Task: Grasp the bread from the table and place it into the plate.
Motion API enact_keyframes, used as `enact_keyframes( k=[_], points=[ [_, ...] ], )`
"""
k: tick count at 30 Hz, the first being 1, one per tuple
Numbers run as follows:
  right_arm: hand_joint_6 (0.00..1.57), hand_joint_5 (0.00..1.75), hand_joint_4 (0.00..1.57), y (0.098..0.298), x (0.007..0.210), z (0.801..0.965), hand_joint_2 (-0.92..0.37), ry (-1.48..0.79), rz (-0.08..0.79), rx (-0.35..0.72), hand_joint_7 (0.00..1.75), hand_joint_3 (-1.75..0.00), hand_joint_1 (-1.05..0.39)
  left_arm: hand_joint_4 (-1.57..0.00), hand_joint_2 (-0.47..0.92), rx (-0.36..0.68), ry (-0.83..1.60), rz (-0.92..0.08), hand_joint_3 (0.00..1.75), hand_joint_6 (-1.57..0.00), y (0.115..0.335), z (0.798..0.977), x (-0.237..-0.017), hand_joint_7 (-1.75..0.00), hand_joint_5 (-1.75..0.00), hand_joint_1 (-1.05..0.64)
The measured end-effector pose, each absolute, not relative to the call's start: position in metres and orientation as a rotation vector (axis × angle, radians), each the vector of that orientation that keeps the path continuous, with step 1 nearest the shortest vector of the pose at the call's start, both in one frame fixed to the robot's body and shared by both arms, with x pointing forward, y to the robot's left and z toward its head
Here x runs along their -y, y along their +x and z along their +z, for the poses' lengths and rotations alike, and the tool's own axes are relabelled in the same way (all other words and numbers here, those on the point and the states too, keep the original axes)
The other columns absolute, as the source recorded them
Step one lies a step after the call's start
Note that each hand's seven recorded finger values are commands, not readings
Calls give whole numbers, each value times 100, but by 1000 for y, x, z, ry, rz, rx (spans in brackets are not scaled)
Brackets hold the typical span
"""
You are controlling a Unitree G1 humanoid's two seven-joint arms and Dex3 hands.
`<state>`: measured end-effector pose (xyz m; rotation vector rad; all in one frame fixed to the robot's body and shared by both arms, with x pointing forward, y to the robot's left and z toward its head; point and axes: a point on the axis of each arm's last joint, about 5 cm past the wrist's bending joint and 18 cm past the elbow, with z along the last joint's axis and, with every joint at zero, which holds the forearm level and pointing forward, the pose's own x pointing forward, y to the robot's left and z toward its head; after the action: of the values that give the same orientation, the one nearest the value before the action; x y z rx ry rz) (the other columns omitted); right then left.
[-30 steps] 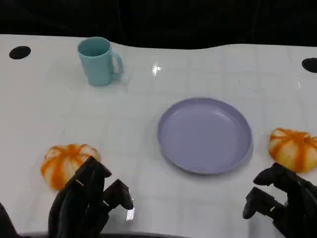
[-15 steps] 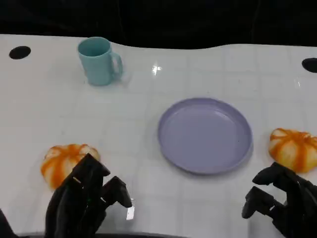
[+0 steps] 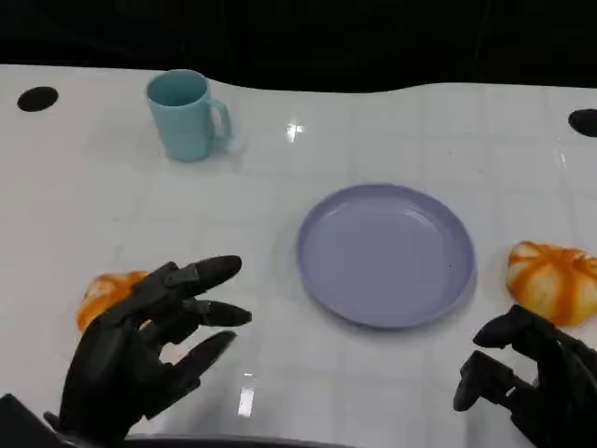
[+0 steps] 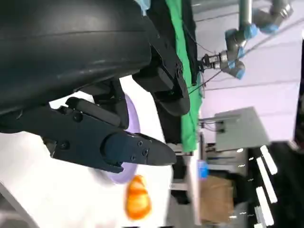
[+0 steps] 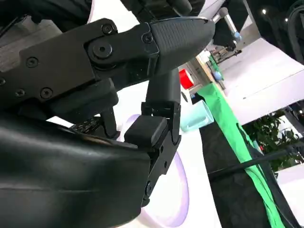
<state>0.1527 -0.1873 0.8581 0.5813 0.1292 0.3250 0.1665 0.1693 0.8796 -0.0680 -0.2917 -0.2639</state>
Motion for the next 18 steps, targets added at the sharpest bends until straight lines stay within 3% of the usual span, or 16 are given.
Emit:
enact_keyframes(
  k=[4, 11, 18],
  points=[
    [82, 156, 71, 153, 187, 858, -92, 582, 325, -129, 102, -19, -54, -28, 92, 334, 227, -265, 2, -40, 166, 893, -178, 0, -34, -36],
    [83, 156, 72, 153, 187, 858, -92, 582, 327, -130, 101, -19, -54, -12, 92, 387, 714, -298, 1, -27, 166, 917, -192, 0, -20, -43],
    [83, 155, 73, 153, 186, 858, -92, 581, 328, -129, 100, -19, -54, -6, 88, 332, 1119, -278, 0, -26, 167, 938, -195, -1, -13, -47]
  ],
)
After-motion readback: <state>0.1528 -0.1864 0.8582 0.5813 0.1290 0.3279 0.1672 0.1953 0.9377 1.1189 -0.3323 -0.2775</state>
